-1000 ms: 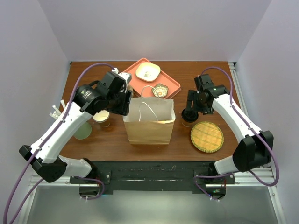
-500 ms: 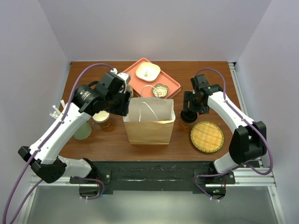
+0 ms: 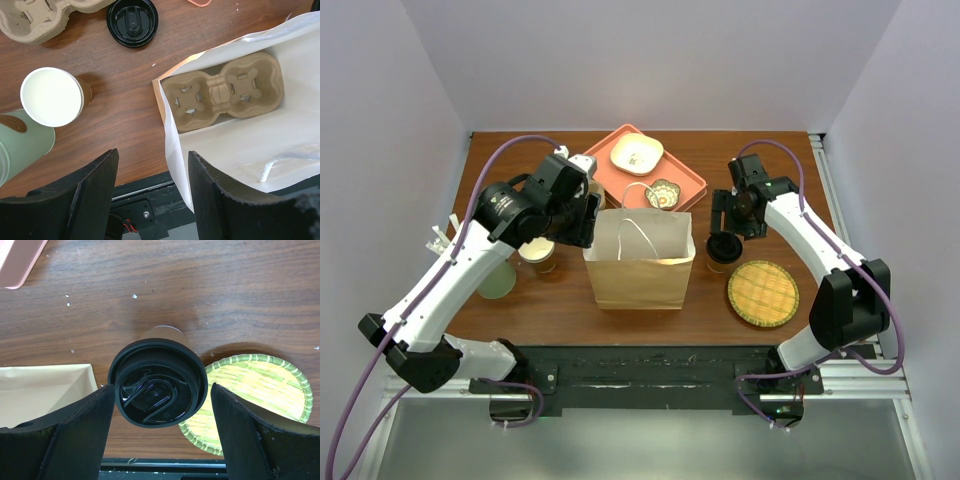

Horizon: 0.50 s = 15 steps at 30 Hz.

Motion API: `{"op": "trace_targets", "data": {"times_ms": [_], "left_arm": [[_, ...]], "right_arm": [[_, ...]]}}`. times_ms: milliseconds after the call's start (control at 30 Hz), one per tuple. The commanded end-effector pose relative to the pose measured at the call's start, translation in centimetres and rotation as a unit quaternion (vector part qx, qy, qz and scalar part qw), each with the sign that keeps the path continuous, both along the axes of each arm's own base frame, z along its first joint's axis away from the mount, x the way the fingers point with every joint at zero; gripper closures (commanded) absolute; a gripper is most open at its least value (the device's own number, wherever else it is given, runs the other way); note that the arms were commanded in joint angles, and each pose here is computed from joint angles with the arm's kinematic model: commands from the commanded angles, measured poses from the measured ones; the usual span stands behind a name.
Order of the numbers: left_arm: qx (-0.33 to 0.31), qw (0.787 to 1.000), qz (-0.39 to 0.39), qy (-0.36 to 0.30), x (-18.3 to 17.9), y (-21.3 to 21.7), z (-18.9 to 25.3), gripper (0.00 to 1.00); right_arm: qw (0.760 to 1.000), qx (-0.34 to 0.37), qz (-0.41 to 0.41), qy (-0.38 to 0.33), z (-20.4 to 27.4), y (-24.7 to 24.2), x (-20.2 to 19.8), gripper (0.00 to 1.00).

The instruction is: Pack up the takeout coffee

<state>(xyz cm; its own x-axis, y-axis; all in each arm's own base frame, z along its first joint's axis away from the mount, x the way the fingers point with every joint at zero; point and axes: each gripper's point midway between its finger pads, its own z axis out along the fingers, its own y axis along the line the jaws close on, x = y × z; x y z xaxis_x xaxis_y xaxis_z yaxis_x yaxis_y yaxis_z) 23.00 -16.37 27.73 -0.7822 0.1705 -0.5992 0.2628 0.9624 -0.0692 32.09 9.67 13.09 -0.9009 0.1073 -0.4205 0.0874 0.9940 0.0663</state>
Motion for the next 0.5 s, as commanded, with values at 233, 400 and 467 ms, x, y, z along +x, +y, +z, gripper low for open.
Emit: {"op": "trace_targets", "data": {"times_ms": [233, 400, 467], "left_arm": [[-0.004, 1.000, 0.015, -0.019, 0.0, 0.8, 0.9, 0.36], [-0.004, 1.000, 0.015, -0.021, -0.1, 0.9, 1.1, 0.36], [-0.005, 1.000, 0.015, -0.020, -0.1, 0.9, 1.0, 0.35]], "right_arm": [[1.000, -0.015, 0.015, 0.011, -0.6, 0.9, -0.6, 0.18], [0.999, -0.036, 0.017, 0.011, -0.6, 0.1, -0.8, 0.17], [0.999, -0.039, 0.019, 0.011, -0.6, 0.1, -0.8, 0.17]]}}
